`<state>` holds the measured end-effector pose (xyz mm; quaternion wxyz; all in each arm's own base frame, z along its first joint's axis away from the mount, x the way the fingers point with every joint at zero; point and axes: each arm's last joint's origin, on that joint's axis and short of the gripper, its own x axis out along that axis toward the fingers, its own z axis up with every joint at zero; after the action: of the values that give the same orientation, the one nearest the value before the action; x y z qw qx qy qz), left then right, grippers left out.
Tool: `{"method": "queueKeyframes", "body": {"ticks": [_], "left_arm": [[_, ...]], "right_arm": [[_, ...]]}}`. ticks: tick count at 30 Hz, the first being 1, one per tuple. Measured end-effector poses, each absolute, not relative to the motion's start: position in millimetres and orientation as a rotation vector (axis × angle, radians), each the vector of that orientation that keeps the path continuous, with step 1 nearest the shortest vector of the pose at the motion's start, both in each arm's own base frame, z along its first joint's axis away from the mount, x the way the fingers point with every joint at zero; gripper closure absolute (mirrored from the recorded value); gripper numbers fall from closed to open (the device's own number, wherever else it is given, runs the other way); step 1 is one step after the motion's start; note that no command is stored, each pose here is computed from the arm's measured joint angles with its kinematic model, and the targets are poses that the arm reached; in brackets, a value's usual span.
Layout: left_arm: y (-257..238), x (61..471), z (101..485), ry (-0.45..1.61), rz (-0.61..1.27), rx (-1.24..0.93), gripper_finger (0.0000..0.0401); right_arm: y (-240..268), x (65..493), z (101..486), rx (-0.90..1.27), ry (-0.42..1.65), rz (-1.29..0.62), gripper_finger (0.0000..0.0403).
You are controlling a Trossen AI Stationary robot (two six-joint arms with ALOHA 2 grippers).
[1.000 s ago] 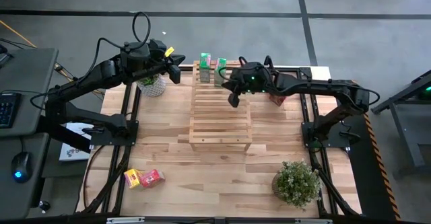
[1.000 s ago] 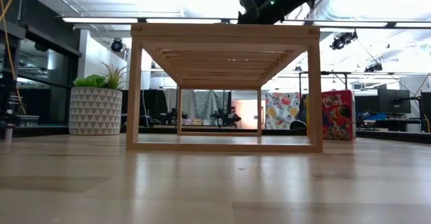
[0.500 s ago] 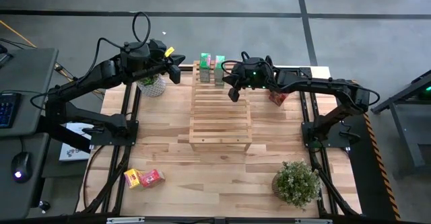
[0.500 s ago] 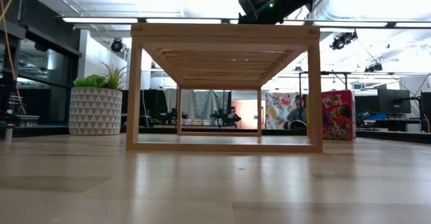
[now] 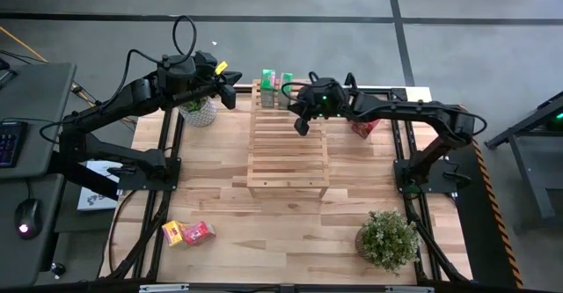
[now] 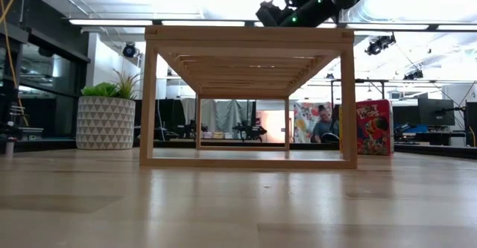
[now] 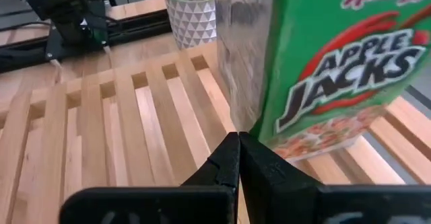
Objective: Stack cereal on shelf
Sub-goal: Put the right green cereal box on the shelf and align with the other green cereal box, then put the top red right cereal box on the shelf
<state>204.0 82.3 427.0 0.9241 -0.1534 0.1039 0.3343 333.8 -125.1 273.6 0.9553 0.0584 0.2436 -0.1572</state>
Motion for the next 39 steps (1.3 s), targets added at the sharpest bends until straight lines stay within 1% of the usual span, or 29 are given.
{"method": "queueKeyframes", "body": {"ticks": [15,24,28,32,35,39], "left_arm": [[82,204,427,0.217,0.685,-0.306,0.0401],[82,204,427,0.223,0.679,-0.307,0.0401],[81,204,423,0.267,0.647,-0.315,0.0401],[80,202,419,0.317,0.641,-0.319,0.0401],[80,203,418,0.325,0.643,-0.319,0.0401],[81,204,418,0.318,0.642,-0.319,0.0401]], "right_arm": [[-128,336,276,0.106,0.454,-0.346,0.0403],[-125,330,279,0.152,0.482,-0.317,0.0403],[-114,309,298,0.185,0.511,-0.209,0.0403],[-93,273,315,0.216,0.633,-0.170,0.0403],[-78,241,323,0.262,0.765,-0.205,0.0403],[-66,204,327,0.321,0.914,-0.316,0.0394]]}}
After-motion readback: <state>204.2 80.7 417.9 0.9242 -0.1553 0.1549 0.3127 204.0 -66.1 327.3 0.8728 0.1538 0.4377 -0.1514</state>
